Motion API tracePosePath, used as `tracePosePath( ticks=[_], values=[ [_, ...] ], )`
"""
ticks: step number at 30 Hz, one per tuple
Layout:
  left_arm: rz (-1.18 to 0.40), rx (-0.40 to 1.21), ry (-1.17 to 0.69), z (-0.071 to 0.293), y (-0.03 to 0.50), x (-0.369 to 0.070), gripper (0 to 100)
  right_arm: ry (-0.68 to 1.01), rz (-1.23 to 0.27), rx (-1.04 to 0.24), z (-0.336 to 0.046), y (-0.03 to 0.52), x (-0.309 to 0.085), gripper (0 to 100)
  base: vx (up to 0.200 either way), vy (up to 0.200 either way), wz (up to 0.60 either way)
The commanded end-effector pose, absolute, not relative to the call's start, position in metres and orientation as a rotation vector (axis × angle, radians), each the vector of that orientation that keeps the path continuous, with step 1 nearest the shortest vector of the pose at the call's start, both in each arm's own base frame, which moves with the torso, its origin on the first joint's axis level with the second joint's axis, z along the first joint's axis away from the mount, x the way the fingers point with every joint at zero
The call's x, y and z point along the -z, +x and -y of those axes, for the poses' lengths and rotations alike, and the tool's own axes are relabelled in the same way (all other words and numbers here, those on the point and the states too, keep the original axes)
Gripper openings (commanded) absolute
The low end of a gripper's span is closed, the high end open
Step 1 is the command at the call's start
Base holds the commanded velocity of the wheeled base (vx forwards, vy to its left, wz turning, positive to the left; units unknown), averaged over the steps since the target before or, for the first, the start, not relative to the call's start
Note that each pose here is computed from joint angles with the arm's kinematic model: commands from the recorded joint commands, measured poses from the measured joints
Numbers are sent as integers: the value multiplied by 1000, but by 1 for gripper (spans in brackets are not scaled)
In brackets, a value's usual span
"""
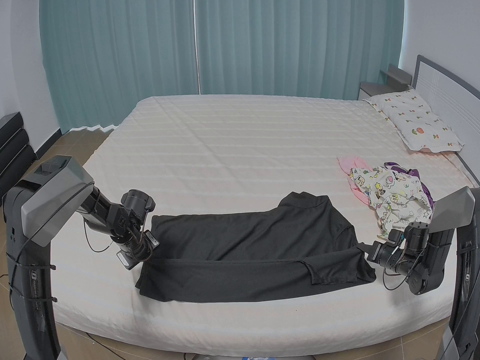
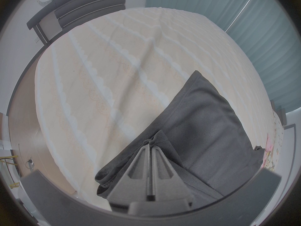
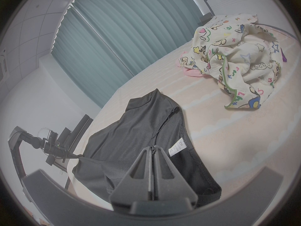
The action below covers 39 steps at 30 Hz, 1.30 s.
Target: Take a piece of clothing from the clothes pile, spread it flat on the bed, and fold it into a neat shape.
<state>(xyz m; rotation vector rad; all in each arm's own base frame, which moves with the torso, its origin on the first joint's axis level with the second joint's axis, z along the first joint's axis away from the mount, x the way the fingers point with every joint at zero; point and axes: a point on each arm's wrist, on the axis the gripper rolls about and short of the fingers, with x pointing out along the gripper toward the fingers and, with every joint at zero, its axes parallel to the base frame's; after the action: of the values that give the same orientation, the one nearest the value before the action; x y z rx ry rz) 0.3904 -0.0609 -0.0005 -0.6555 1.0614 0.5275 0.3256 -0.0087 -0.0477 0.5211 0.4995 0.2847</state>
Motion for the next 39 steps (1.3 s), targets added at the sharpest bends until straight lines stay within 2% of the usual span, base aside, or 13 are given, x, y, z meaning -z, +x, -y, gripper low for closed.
tracePosePath(
  ticks=[1, 3, 4, 10, 15, 20, 23, 28, 39],
  values=[
    [-1060, -519, -654, 64, 392, 0, 100, 519, -498, -289, 7, 327, 52, 0, 0, 0, 0],
    [-1058, -515, -655, 66, 393, 0, 100, 519, -506, -283, 7, 327, 55, 0, 0, 0, 0],
    [-1057, -516, -655, 66, 393, 0, 100, 519, -508, -277, 7, 326, 56, 100, 0, 0, 0],
    [-1054, -517, -670, 64, 390, -5, 100, 550, -480, -262, 8, 328, 45, 100, 0, 0, 0],
    [-1076, -472, -722, 61, 372, -22, 100, 711, -427, -198, 9, 327, 19, 100, 0, 0, 0],
    [-1120, -387, -844, 54, 348, -39, 100, 817, -452, -166, 8, 317, 12, 100, 0, 0, 0],
    [-1116, -366, -912, 52, 343, -34, 100, 833, -462, -159, 7, 315, 14, 100, 0, 0, 0],
    [-1093, -358, -926, 49, 333, -19, 100, 836, -479, -157, 6, 313, 17, 100, 0, 0, 0],
    [-1074, -343, -979, 47, 325, -22, 100, 832, -517, -160, 0, 305, 20, 100, 0, 18, 0]
  ],
)
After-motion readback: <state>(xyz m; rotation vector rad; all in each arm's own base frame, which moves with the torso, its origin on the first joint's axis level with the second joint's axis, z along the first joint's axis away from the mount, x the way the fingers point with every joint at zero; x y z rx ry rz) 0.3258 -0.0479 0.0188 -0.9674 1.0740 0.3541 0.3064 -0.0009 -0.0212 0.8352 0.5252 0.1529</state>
